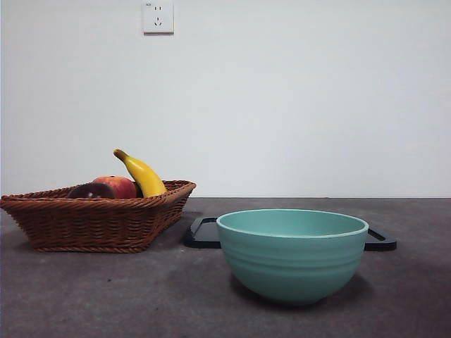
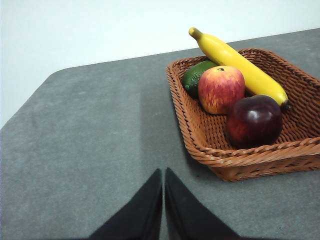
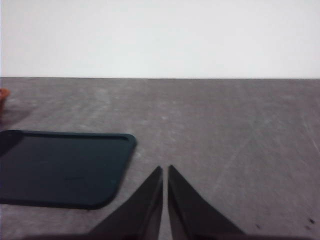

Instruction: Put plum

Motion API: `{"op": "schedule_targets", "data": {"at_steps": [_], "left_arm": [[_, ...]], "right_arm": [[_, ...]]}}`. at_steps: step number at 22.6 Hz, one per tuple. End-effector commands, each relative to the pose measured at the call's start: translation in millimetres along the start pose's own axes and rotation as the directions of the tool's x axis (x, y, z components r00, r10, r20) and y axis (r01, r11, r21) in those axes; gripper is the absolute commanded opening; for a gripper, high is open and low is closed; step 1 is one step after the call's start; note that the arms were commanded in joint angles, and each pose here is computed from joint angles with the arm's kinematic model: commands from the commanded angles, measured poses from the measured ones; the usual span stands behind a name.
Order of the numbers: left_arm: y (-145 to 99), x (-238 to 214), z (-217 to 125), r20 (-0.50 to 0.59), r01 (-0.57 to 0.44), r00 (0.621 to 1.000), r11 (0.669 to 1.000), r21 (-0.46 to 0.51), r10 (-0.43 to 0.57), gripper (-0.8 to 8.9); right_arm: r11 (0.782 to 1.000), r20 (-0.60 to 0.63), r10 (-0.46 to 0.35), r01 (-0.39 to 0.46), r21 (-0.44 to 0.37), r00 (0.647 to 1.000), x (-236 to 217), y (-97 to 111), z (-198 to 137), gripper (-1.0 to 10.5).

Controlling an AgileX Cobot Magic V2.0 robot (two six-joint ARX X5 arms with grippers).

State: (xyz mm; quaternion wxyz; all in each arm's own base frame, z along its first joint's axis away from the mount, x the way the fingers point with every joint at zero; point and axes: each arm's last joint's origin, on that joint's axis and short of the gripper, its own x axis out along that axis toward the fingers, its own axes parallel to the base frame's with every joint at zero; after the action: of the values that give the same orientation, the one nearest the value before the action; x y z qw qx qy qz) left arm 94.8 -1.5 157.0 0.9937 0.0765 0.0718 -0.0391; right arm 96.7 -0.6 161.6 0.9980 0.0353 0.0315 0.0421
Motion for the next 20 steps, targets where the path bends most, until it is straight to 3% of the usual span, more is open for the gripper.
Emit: {"op": "schedule_targets", "data": {"at_steps": [1, 6, 20], "left_arm": [[-0.8, 1.9, -7.5, -0.029, -0.001, 1.000, 1.000, 0.002, 0.001, 0.07], [-0.8, 1.9, -7.5, -0.029, -0.001, 1.000, 1.000, 0.002, 0.001, 0.07], [-0.8, 1.9, -7.4, -0.029, -0.001, 1.000, 1.000, 0.002, 0.001, 0.07]], "right_arm": [[0.999, -0.022, -0.041, 0.041, 0.024, 0.999, 0.3, -1.4, -3.6, 0.1], [0.995, -0.107, -0.092, 0.096, 0.033, 0.990, -0.4, -3.3, -12.0, 0.1], [0.995, -0.083, -0.089, 0.092, 0.032, 0.993, -0.2, -3.1, -9.5, 0.1]]}}
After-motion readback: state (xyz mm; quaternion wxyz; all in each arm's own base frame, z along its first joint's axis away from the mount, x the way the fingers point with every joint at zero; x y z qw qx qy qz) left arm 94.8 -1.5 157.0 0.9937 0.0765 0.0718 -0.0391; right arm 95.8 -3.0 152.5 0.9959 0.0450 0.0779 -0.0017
